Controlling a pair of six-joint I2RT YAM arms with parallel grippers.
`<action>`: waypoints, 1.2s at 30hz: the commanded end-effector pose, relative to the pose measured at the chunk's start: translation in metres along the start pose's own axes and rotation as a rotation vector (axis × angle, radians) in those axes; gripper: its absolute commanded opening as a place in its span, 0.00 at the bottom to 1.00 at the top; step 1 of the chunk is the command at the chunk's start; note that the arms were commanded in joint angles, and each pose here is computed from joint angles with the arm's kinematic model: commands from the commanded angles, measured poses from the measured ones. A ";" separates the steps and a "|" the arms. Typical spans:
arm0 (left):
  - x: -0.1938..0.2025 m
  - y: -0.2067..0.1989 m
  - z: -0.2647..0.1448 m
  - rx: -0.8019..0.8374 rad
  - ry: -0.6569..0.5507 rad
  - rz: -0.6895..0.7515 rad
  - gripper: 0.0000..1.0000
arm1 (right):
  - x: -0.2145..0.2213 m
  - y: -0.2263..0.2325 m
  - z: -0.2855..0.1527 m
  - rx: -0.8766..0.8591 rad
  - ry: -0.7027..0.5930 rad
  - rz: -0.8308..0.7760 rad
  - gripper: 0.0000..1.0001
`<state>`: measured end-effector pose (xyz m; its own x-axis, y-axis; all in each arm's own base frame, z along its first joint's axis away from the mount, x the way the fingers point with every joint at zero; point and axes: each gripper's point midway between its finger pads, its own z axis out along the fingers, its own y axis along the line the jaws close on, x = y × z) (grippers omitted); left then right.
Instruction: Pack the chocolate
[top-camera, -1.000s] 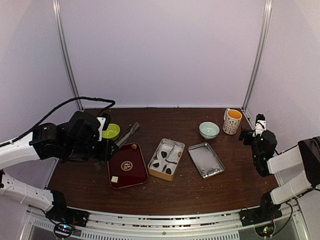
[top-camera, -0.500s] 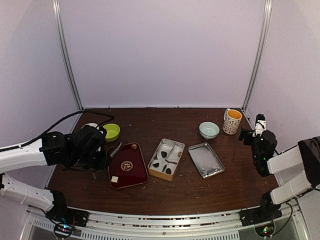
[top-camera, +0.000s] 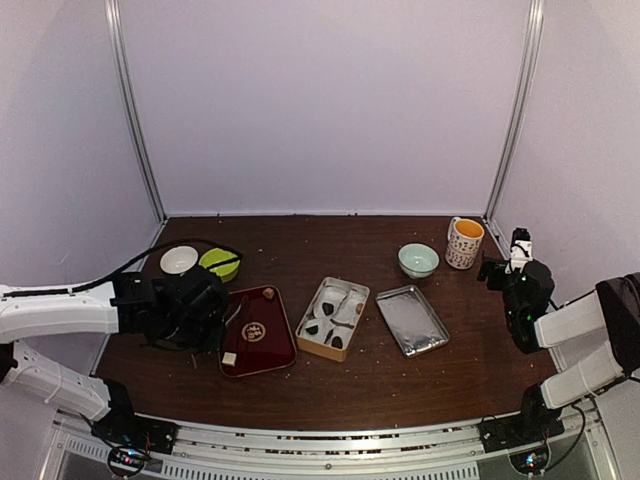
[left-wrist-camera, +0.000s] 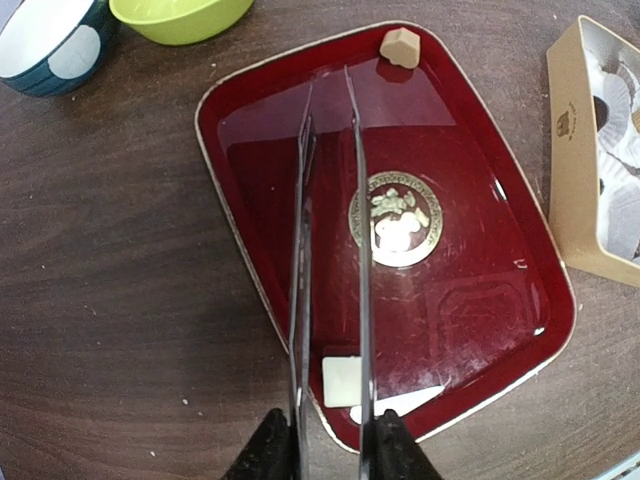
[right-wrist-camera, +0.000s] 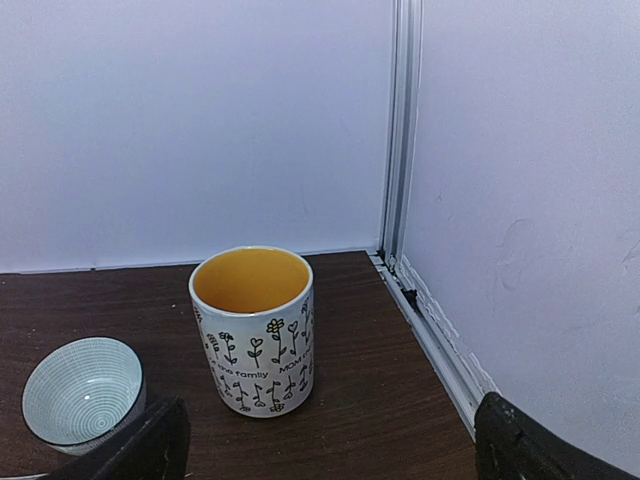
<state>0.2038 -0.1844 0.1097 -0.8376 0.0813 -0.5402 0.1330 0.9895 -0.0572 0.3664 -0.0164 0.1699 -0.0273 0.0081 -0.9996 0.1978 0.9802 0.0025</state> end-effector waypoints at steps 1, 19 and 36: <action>-0.002 -0.006 0.008 0.014 -0.002 -0.020 0.27 | -0.005 -0.003 0.003 0.015 -0.012 0.014 1.00; 0.025 -0.018 0.053 -0.051 0.155 0.051 0.26 | -0.005 -0.003 0.003 0.015 -0.012 0.015 1.00; 0.012 -0.020 0.041 -0.032 0.116 0.035 0.46 | -0.005 -0.003 0.003 0.015 -0.011 0.014 1.00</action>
<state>0.2064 -0.2057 0.0502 -0.9073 0.1488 -0.3934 0.1523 0.9881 0.0226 0.3664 -0.0164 0.1699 -0.0273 0.0081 -0.9996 0.1978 0.9802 0.0025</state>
